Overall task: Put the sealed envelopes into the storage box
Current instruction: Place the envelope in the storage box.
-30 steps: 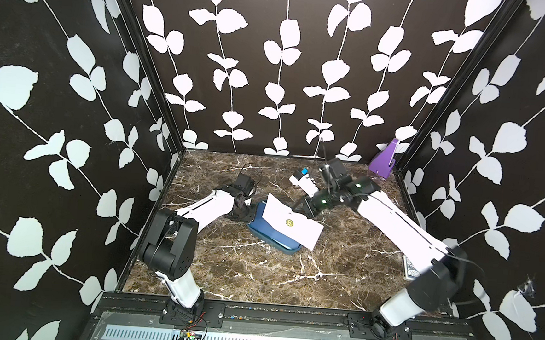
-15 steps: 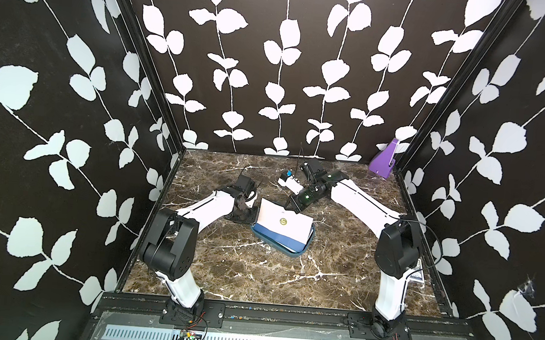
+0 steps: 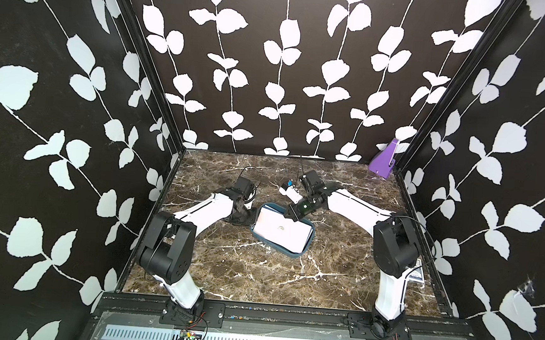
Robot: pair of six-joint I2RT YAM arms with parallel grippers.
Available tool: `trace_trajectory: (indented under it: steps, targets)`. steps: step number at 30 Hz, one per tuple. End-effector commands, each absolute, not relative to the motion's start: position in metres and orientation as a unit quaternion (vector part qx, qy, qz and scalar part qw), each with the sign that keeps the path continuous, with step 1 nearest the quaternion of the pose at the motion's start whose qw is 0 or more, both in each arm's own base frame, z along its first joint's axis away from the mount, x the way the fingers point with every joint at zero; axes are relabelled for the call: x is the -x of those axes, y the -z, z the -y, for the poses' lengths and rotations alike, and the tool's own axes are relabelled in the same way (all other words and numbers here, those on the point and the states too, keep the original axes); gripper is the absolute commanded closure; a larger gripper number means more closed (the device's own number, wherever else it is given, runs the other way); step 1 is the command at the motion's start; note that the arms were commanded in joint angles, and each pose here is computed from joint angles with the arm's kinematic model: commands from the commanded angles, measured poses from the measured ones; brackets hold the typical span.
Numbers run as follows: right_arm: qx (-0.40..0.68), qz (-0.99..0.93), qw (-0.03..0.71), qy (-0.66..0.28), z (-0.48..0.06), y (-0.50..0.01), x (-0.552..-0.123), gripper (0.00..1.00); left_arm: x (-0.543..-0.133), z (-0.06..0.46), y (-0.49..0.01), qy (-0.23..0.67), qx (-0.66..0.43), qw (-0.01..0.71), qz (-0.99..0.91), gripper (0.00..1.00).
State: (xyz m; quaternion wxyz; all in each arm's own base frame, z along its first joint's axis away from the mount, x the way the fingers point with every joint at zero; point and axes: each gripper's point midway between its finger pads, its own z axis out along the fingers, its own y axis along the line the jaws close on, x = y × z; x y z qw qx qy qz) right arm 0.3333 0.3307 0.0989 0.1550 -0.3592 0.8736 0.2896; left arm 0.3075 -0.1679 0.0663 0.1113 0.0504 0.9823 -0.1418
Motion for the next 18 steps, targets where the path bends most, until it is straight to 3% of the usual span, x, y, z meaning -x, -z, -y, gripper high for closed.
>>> trace_trajectory:
  steps: [1, 6, 8, 13, 18]
  targets:
    - [0.324, -0.876, 0.179, -0.308, -0.331, -0.111, -0.334, 1.00, -0.315, 0.163, -0.080, 0.145, -0.002, 0.148, -0.978, 0.91]
    - [0.304, -0.875, 0.192, -0.323, -0.332, -0.119, -0.329, 1.00, -0.315, 0.159, -0.083, 0.140, 0.026, 0.156, -0.977, 0.92]
    - [0.294, -0.884, 0.186, -0.313, -0.325, -0.111, -0.325, 0.80, -0.317, 0.160, -0.084, 0.146, 0.033, 0.160, -0.976, 0.92]
    - [0.278, -0.878, 0.242, -0.305, -0.325, -0.150, -0.342, 0.68, -0.316, 0.161, -0.080, 0.146, 0.039, 0.153, -0.977, 0.93]
    - [0.275, -0.880, 0.275, -0.274, -0.334, -0.168, -0.347, 0.62, -0.315, 0.154, -0.077, 0.134, 0.067, 0.158, -0.976, 0.93]
